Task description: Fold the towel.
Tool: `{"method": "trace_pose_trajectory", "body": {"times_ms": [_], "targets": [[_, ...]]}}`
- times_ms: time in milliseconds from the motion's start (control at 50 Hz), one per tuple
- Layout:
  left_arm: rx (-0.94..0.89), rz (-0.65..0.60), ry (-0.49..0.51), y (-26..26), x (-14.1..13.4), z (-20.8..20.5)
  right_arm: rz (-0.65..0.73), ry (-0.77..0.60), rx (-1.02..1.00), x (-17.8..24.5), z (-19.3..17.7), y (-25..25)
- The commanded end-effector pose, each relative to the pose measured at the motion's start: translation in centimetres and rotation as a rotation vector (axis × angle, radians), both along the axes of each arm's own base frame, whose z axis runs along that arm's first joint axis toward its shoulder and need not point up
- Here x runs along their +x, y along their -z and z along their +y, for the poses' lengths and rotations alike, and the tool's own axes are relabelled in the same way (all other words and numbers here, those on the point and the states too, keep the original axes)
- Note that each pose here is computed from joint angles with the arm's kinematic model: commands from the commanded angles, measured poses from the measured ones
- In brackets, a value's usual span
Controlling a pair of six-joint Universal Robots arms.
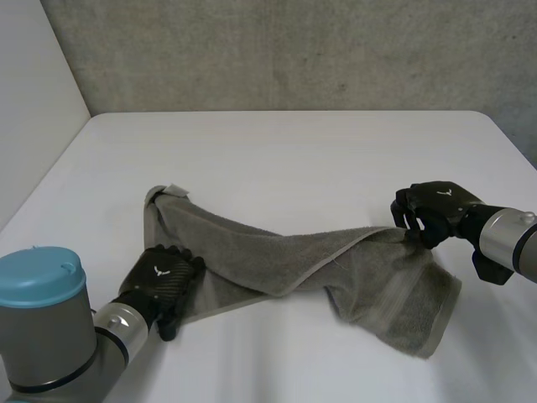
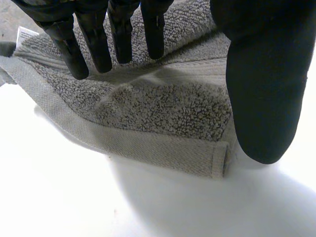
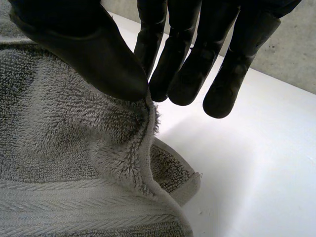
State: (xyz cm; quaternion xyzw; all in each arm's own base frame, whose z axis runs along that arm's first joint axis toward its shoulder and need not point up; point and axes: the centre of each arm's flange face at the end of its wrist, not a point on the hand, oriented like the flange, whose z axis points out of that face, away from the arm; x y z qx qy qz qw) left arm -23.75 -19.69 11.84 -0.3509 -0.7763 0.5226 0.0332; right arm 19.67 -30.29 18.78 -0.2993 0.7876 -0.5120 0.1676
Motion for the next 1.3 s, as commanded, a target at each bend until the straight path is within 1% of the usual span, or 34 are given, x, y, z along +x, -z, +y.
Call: {"method": "trace_pose_trajectory", "body": {"times_ms": [20,320,680,1200,1300], "targets": [[-0.008,0.000,-0.002,0.5,-0.2,-0.5,0.000,-0.001,0.002,0.0,0.0,0.1],[-0.048,0.014,0.000,1.0,-0.7,-1.7,0.001,-0.001,0.006,0.0,0.1,0.2],[-0.165,0.067,-0.001,-0.6,-1.7,-4.0,0.001,-0.001,0.007,0.0,0.1,0.2],[-0.131,0.054,0.005,0.0,-0.9,-2.2,0.000,0.005,-0.011,-0.2,0.2,-0.3],[-0.141,0.018,0.022,0.2,-0.9,-2.0,0.000,0.003,-0.011,-0.1,0.2,-0.3]]}}
